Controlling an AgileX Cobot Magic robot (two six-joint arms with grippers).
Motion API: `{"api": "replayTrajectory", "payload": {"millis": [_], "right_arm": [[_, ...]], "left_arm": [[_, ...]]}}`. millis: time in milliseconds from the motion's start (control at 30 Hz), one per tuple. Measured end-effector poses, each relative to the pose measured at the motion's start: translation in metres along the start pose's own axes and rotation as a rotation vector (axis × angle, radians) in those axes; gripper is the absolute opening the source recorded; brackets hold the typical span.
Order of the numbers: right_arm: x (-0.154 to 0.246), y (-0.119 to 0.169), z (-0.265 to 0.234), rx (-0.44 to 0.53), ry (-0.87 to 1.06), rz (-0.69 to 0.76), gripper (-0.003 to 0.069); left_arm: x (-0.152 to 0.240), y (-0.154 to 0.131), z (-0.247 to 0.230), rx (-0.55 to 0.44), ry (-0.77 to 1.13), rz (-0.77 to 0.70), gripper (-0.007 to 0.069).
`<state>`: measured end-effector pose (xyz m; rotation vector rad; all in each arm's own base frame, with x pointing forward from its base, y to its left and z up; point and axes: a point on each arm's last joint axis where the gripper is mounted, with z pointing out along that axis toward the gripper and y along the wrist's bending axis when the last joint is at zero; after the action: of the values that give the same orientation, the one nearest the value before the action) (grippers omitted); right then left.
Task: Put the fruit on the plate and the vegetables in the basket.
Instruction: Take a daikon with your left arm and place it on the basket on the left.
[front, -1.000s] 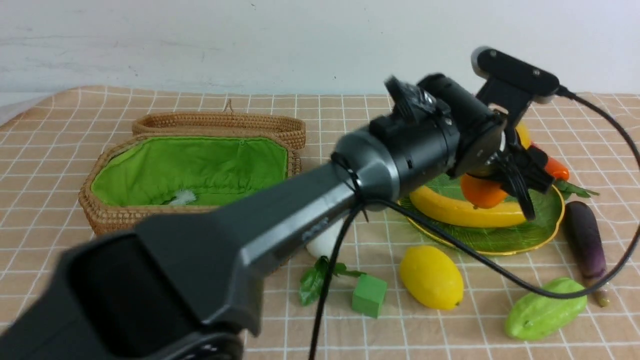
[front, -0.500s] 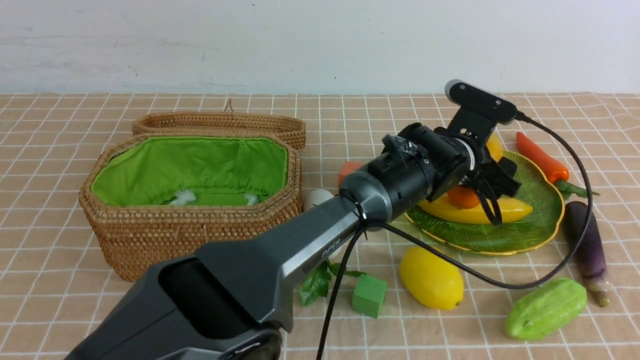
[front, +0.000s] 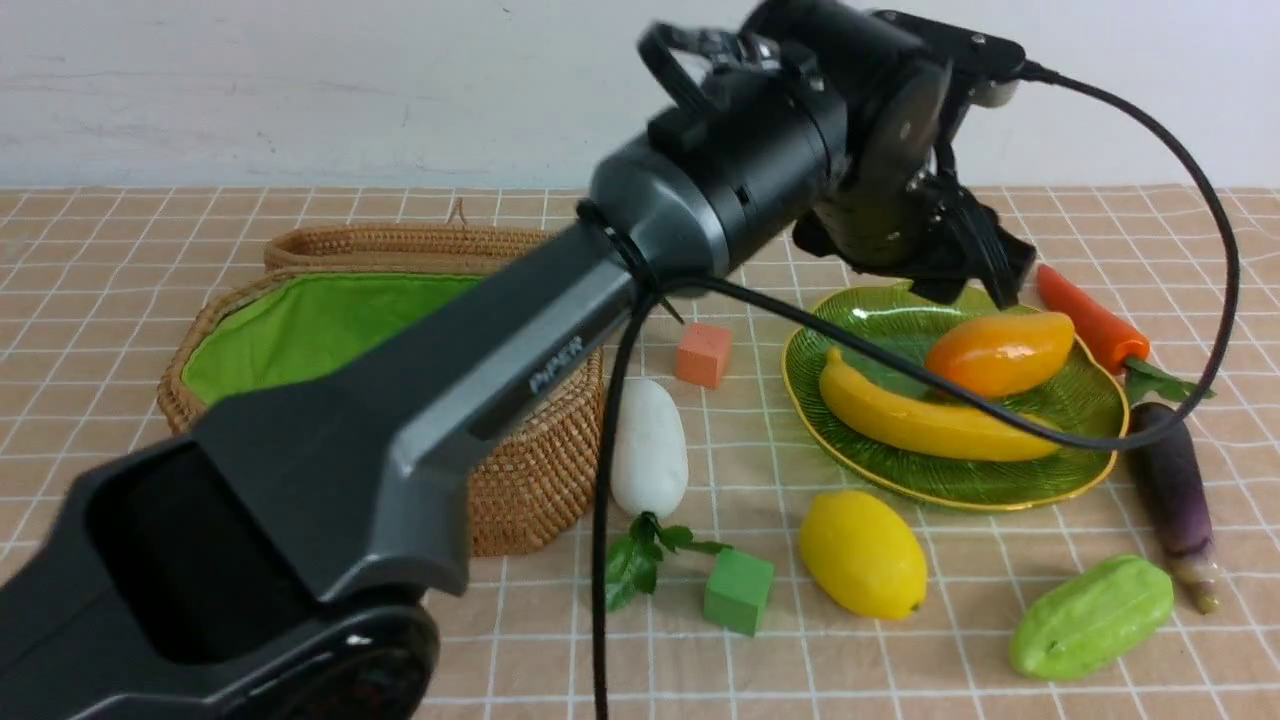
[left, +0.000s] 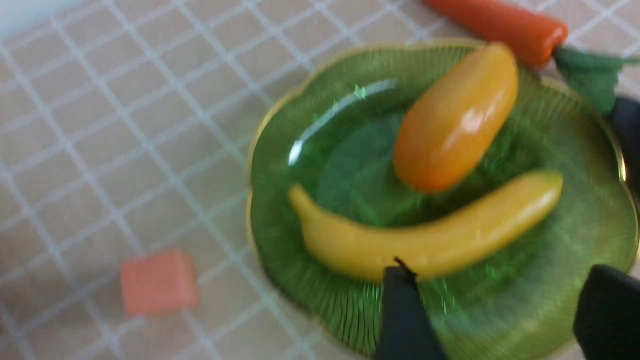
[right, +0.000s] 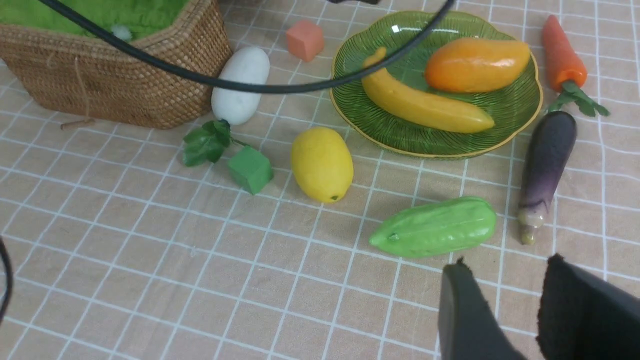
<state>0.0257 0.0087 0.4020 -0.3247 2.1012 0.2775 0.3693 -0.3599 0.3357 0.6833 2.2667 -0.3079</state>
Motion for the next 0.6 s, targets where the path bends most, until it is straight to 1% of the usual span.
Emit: {"api": "replayTrajectory", "payload": {"millis": [33,67,167,200,233,267,300,333,400,467,500,533,600], "right_arm": [[0.0,0.0,0.0,0.0,0.0,-0.001,0.0236],[0.0,0.0,0.0,0.0,0.0,-0.001,0.0236],[-0.001,0.0,0.0,-0.001,-0.013,-0.003,0.0236],[-0.001,0.0,0.0,-0.001,-0.013,-0.003,0.0236],[-0.002,0.0,0.0,-0.001,-0.02,-0.01,0.0236],[-0.002,0.0,0.0,-0.001,-0.021,-0.01,0.0236],[-0.002,0.0,0.0,-0.001,-0.022,-0.018,0.0236],[-0.002,0.0,0.0,-0.001,-0.022,-0.021,0.0236],[-0.002,0.0,0.0,-0.001,-0.023,-0.022,0.0236],[-0.002,0.0,0.0,-0.002,-0.024,-0.024,0.0236],[-0.002,0.0,0.0,-0.002,-0.024,-0.024,0.0236],[-0.002,0.0,0.0,-0.002,-0.024,-0.024,0.0236],[-0.002,0.0,0.0,-0.004,-0.025,-0.023,0.0236]], "left_arm": [[0.001,0.001,-0.008,-0.007,0.03,-0.009,0.0335],[0.002,0.005,-0.029,-0.022,0.084,-0.022,0.023],[0.008,0.007,-0.061,-0.037,0.121,-0.016,0.0053],[0.009,0.008,-0.063,-0.038,0.124,-0.017,0.0046],[0.018,0.006,-0.07,-0.044,0.16,-0.003,0.0004],[0.018,0.006,-0.07,-0.045,0.16,-0.002,0.0002],[0.03,0.004,-0.066,-0.052,0.209,0.012,0.0],[0.038,0.003,-0.06,-0.056,0.244,0.02,0.0011],[0.053,0.0,-0.043,-0.07,0.313,0.024,0.0069],[0.067,0.0,-0.019,-0.106,0.373,0.004,0.0171],[0.069,0.0,-0.017,-0.107,0.378,0.005,0.0181],[0.077,0.002,0.0,-0.164,0.403,-0.019,0.027],[0.085,0.007,0.018,-0.247,0.415,-0.04,0.0379]]}}
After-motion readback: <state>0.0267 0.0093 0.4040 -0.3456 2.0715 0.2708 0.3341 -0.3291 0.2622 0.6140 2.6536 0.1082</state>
